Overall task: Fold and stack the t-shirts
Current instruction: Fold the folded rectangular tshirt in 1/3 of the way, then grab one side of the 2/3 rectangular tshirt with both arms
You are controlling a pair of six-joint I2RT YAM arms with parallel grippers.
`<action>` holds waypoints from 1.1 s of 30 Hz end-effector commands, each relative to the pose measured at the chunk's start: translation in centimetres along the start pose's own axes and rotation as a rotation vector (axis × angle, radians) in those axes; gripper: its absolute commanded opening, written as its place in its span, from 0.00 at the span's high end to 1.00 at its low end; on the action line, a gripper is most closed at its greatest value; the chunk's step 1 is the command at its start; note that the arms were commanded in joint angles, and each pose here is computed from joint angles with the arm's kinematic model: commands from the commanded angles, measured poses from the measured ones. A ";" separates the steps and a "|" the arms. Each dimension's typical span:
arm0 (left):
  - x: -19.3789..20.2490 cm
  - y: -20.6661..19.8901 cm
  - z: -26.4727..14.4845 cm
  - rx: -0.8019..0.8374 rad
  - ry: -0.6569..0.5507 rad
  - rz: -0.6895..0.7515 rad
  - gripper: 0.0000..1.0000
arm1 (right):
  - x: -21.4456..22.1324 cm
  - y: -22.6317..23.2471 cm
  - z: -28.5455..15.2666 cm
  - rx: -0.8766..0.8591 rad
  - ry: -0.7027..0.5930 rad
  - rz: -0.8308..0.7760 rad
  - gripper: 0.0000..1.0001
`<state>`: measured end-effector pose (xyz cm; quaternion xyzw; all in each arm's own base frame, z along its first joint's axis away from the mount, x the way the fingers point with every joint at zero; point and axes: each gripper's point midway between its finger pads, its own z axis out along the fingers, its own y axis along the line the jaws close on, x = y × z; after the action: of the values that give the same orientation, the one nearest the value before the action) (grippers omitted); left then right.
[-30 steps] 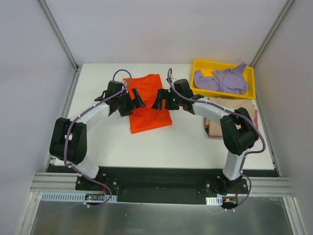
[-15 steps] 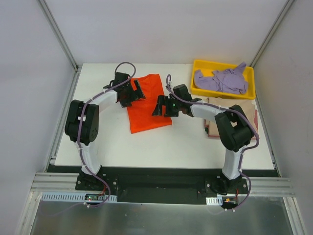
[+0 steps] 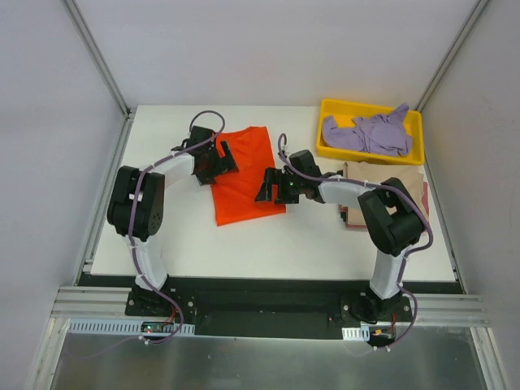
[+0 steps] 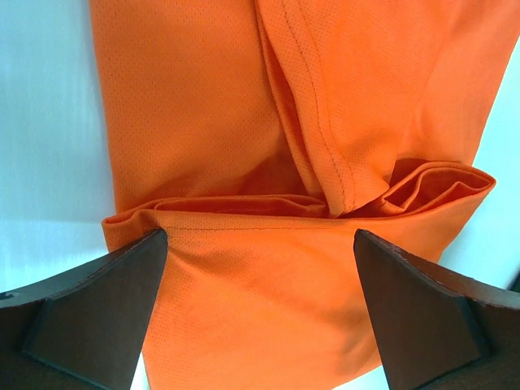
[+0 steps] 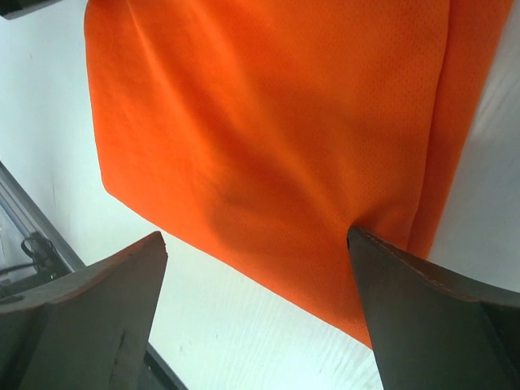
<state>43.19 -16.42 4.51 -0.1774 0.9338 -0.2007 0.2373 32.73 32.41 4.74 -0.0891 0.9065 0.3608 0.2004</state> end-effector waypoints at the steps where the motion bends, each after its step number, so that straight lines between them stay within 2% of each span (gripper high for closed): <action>1: 3.4 1.8 -3.2 -0.042 0.043 0.052 0.01 | 5.5 -0.8 -1.6 0.090 0.083 0.028 0.04; 5: 4.2 1.0 -7.5 -0.003 -0.033 0.092 0.01 | 6.9 1.0 -4.2 0.089 0.033 -0.021 0.04; 12: 6.5 -0.7 -15.4 0.113 -0.172 0.098 0.01 | 4.6 4.9 -9.5 0.014 -0.144 -0.116 0.04; 15: 9.7 1.0 -16.4 0.085 -0.139 0.075 0.01 | 4.0 4.8 -12.0 0.031 -0.246 -0.106 0.04; 17: 13.0 2.5 -16.3 0.074 -0.067 0.049 0.01 | 4.6 3.7 -13.0 0.057 -0.285 -0.075 0.04; 21: 19.0 4.2 -15.7 0.094 0.080 0.018 0.04 | 6.9 1.7 -13.6 0.037 -0.256 0.054 0.04; 25: 22.5 6.3 -14.9 0.066 0.158 0.011 0.18 | 8.7 0.6 -12.7 0.002 -0.228 0.123 0.04; 28: 23.3 6.9 -14.2 0.062 0.174 0.011 0.37 | 9.9 -0.5 -11.8 0.025 -0.192 0.150 0.04; 31: 23.5 6.9 -13.5 0.070 0.173 -0.003 0.45 | 10.4 -1.1 -10.9 0.043 -0.165 0.170 0.04; 33: 23.5 6.9 -13.0 0.065 0.168 -0.020 0.54 | 10.8 -1.6 -10.4 0.059 -0.139 0.183 0.04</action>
<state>14.78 -15.59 3.11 -0.1491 0.9506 -0.2233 0.1561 19.46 22.62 5.41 0.0175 0.9141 0.3329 0.2307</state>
